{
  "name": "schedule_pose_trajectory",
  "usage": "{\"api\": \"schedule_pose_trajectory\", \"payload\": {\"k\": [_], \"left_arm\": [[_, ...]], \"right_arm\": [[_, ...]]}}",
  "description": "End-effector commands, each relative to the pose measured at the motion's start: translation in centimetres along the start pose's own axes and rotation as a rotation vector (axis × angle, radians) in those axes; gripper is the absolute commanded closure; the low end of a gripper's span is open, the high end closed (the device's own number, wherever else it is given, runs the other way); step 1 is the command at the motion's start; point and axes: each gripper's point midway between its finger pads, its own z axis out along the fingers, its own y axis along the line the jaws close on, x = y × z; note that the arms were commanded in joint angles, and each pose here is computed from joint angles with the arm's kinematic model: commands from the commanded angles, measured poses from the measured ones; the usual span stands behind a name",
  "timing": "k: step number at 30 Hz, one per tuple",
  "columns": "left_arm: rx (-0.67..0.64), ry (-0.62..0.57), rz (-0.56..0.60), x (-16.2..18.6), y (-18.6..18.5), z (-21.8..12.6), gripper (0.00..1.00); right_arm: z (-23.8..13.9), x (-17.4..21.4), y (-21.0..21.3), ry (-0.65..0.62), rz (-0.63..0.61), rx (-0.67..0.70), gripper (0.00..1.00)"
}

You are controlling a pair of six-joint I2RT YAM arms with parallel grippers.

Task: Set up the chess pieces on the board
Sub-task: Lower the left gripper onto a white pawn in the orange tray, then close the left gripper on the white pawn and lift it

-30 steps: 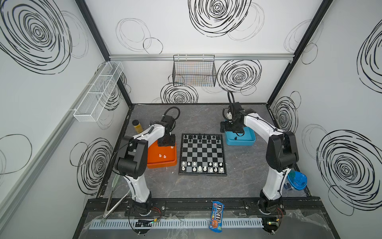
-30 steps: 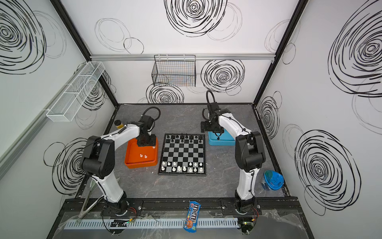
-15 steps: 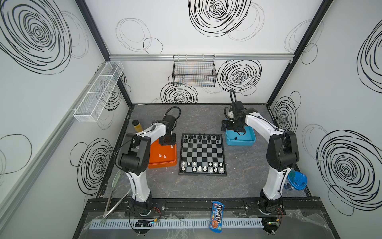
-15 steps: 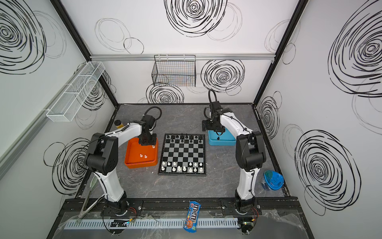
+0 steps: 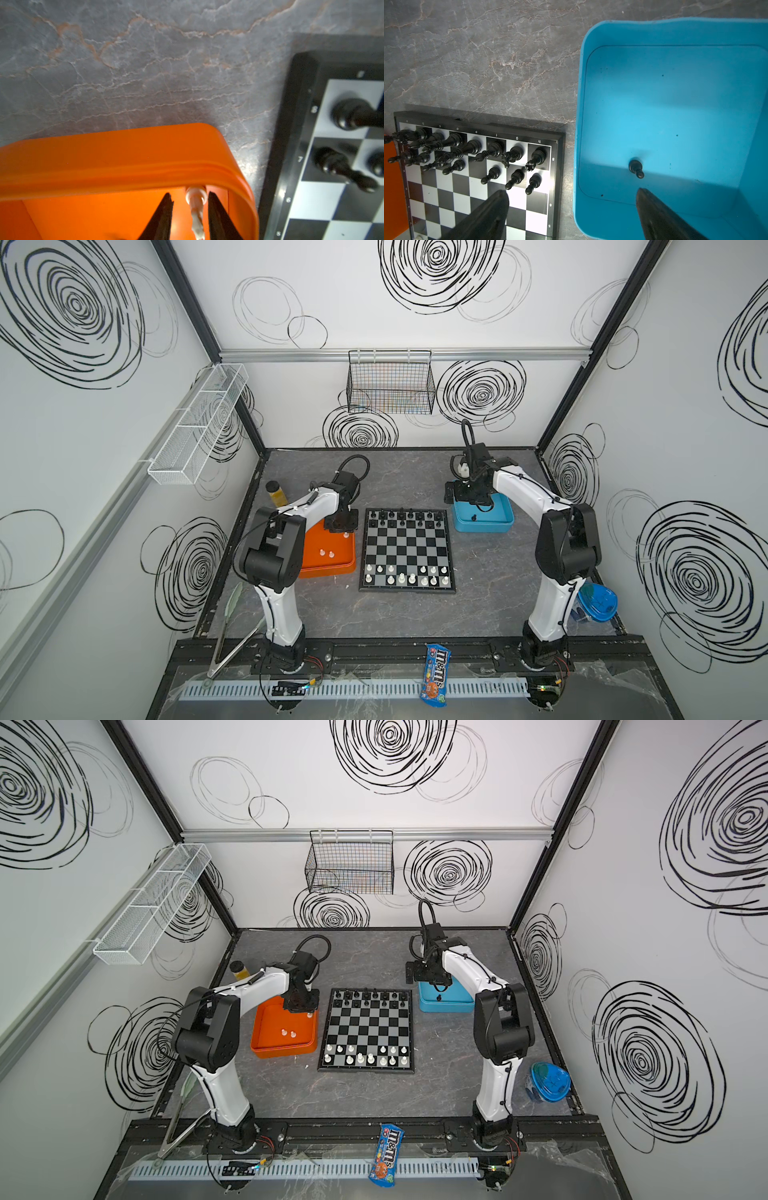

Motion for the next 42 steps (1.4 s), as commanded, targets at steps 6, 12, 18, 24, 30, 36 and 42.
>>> {"api": "schedule_pose_trajectory", "payload": {"k": [6,12,18,24,30,36,42], "left_arm": [[0.000,0.025,0.000,0.8,-0.3,-0.1,0.73],[-0.001,0.033,0.007,1.2,-0.5,0.0,0.74],[-0.004,0.042,0.011,1.6,-0.4,0.2,0.79],[-0.008,0.045,0.011,1.8,-0.3,0.3,0.86],[-0.015,0.036,0.013,1.6,-0.2,0.0,0.91],[-0.039,0.027,0.025,1.5,0.4,-0.9,0.94],[-0.039,0.002,0.018,1.4,0.9,-2.5,0.95]], "right_arm": [[0.0,-0.2,-0.1,-0.002,-0.008,0.001,0.00],[0.0,-0.2,-0.1,-0.002,-0.008,0.000,0.00],[0.0,-0.1,-0.1,0.000,-0.008,-0.001,0.00],[0.1,-0.1,-0.1,0.000,-0.008,-0.001,0.00],[0.2,-0.1,0.0,0.004,-0.008,0.000,0.00],[0.1,-0.3,0.1,-0.001,-0.010,-0.002,0.00],[0.0,-0.7,0.2,-0.010,-0.013,-0.003,0.00]]}}
